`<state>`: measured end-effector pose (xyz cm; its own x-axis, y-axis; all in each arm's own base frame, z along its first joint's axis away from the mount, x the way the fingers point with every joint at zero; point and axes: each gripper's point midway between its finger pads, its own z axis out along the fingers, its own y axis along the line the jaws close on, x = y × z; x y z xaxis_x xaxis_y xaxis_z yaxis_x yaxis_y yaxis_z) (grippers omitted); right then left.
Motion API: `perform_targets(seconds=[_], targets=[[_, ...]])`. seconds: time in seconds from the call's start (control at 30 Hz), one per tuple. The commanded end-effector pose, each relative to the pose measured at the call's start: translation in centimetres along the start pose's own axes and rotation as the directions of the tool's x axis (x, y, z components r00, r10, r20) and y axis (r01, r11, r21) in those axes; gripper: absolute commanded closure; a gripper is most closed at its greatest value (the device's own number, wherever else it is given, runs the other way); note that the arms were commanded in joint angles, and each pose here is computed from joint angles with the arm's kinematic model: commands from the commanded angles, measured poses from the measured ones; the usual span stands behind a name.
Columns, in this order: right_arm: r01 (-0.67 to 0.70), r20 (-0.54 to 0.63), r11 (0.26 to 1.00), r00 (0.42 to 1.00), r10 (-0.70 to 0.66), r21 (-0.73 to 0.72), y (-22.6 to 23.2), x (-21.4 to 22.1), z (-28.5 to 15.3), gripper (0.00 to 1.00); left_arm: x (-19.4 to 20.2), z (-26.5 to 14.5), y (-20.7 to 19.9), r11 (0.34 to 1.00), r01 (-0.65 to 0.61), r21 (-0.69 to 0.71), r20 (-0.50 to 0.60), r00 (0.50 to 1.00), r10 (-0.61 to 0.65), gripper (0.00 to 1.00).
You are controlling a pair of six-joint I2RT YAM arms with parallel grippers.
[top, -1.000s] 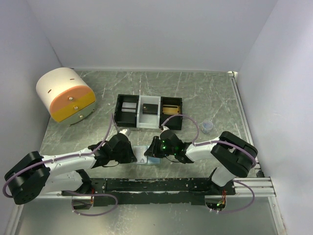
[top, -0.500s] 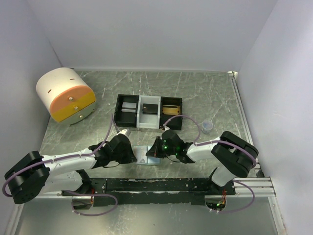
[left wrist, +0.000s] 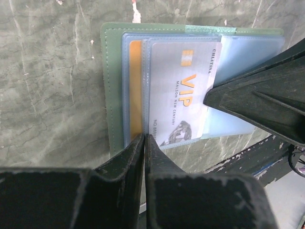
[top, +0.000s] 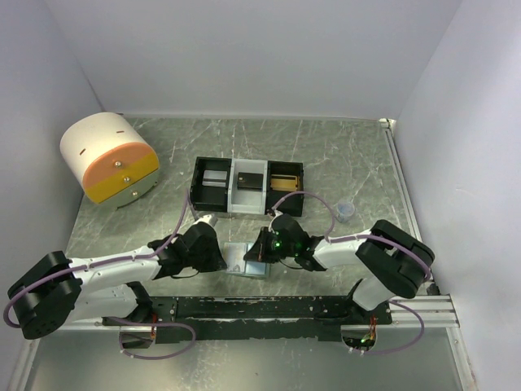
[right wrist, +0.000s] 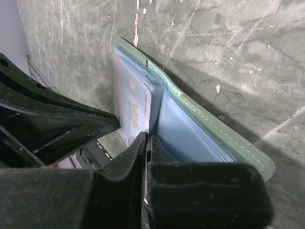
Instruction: Take the credit cards out of the card holder
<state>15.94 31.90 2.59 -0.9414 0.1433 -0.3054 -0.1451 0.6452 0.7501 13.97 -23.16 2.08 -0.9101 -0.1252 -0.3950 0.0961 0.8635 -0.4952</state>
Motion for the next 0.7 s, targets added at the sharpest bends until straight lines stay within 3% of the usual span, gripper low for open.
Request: perform_targets(seconds=[0.0, 0.33, 0.57, 0.67], targets=[[0.010, -0.008, 1.000, 1.000, -0.010, -0.009, 0.1, -0.4, -0.4, 1.00, -0.7, -0.4, 0.7, 0.998, -0.022, -0.058, 0.026, 0.999, 0.024, 0.84], [0.010, -0.021, 1.000, 1.000, -0.010, 0.000, -0.5, -1.1, -1.4, 1.00, -1.2, -0.8, 0.2, 0.999, -0.019, -0.042, 0.050, 0.999, 0.022, 0.82], [0.034, -0.062, 0.999, 0.997, -0.033, 0.009, -1.3, -0.6, -0.8, 1.00, -4.2, -2.6, -6.2, 0.977, -0.099, 0.190, 0.137, 0.988, 0.074, 0.63], [0.046, -0.092, 0.999, 0.995, -0.046, -0.003, -1.4, -0.2, -0.3, 1.00, -4.7, -2.2, -7.6, 0.968, -0.134, 0.214, 0.140, 0.985, 0.105, 0.61]])
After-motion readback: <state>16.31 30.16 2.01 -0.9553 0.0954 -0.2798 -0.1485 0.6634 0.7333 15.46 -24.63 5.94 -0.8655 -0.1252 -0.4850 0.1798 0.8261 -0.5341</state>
